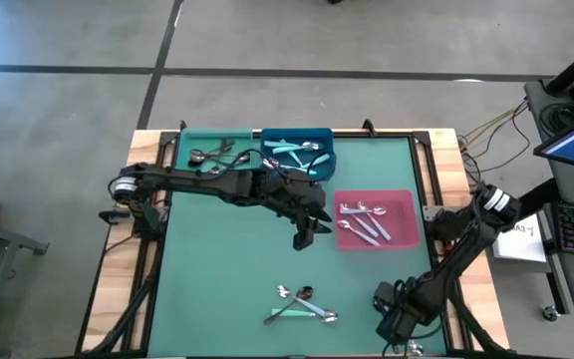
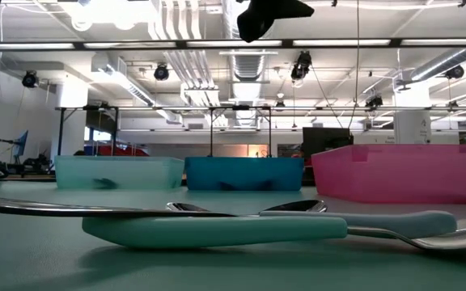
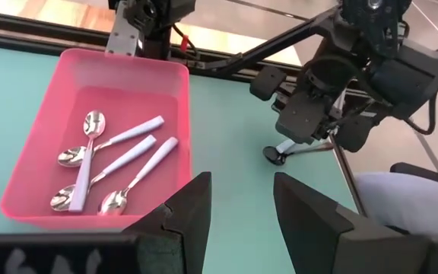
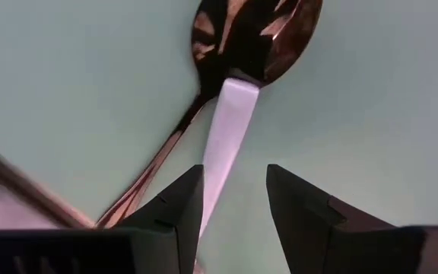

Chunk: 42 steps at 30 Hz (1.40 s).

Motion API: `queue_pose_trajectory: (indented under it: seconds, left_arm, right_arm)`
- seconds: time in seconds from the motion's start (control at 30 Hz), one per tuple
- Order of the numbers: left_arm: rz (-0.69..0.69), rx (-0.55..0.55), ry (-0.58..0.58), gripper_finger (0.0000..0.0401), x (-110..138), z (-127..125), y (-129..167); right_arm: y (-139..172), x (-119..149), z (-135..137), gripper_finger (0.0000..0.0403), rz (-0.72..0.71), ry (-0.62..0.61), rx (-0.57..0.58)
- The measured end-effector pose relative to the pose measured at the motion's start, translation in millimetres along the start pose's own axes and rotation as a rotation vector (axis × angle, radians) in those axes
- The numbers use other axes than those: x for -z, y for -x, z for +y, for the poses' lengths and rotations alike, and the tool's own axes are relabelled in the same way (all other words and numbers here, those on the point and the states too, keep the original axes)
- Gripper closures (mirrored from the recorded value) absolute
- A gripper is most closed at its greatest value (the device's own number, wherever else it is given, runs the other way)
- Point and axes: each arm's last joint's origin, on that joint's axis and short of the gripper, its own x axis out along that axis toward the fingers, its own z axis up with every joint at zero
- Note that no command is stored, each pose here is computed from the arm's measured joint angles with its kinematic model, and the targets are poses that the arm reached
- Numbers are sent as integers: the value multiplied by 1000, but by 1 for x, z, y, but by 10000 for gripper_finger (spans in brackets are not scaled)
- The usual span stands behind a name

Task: Sort silverware by color (type)
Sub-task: Put the blue spoon into the red bin

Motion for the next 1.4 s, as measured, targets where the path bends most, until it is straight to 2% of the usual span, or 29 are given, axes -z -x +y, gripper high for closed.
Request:
queue_pose_trajectory:
  seconds: [0.37, 0.47, 0.63, 0.87, 0.97, 1.03, 1.13, 1.23, 1.4]
  left_arm:
    - [2, 1, 0, 274, 1, -1, -1]
    - [2, -3, -1, 274, 1, -2, -1]
    - [5, 6, -2, 274, 2, -8, -2]
    - [52, 4, -67, 274, 17, -29, -21]
    - [68, -85, -84, 274, 29, -42, -34]
    - [77, -157, -92, 274, 38, -51, -43]
    - [74, -216, -114, 274, 48, -64, -52]
    - [31, -235, -101, 274, 52, -77, -59]
    - [-60, -264, -61, 274, 52, -94, -61]
  right_arm:
    - [-25, -4, 3, 274, -20, 53, 64]
    - [-28, -4, 2, 295, -23, 74, 83]
    - [-27, -4, 1, 369, -24, 100, 94]
    - [-13, -3, -3, 371, -45, 121, 83]
    - [2, -5, -14, 371, -143, 119, 125]
    - [19, -5, -14, 371, -214, 126, 89]
    - [41, -8, -23, 371, -339, 157, 93]
    - [64, -14, -30, 371, -553, 188, 56]
    - [95, -27, -50, 371, -877, 240, 166]
